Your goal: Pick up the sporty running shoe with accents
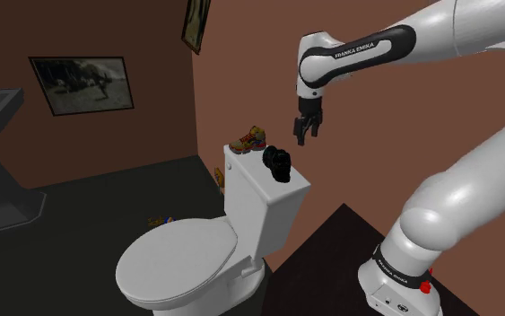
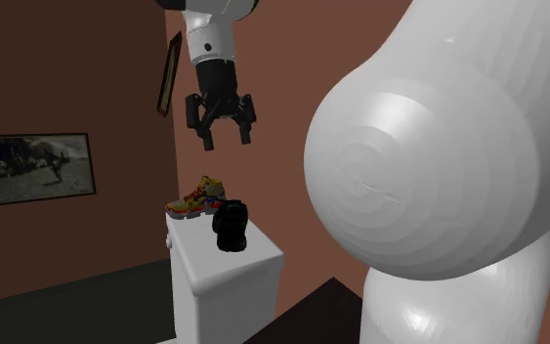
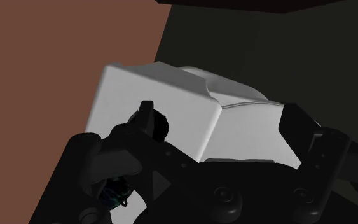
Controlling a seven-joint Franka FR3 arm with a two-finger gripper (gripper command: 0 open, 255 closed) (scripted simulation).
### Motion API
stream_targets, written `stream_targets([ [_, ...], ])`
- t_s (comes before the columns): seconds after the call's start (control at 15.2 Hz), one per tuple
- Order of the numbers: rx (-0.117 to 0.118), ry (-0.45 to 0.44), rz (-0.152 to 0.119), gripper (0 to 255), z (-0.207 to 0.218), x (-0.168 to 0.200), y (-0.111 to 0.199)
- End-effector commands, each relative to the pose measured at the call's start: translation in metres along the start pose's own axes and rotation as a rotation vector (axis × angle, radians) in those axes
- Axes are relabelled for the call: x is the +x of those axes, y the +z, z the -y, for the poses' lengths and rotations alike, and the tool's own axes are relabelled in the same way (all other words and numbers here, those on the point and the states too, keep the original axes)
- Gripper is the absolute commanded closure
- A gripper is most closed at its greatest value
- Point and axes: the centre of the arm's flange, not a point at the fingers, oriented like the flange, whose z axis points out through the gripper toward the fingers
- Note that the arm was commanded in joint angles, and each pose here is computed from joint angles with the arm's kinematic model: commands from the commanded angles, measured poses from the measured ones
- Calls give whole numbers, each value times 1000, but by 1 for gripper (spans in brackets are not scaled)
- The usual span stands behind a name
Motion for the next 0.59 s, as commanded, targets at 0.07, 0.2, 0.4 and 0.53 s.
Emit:
stream_targets([
  [0.07,-5,-8,-8,0,-18,31,19],
  [0.2,-8,-13,-12,0,-28,52,29],
  [0.4,-12,-21,-19,0,-44,83,44],
  [0.53,-15,-26,-24,0,-54,104,54],
])
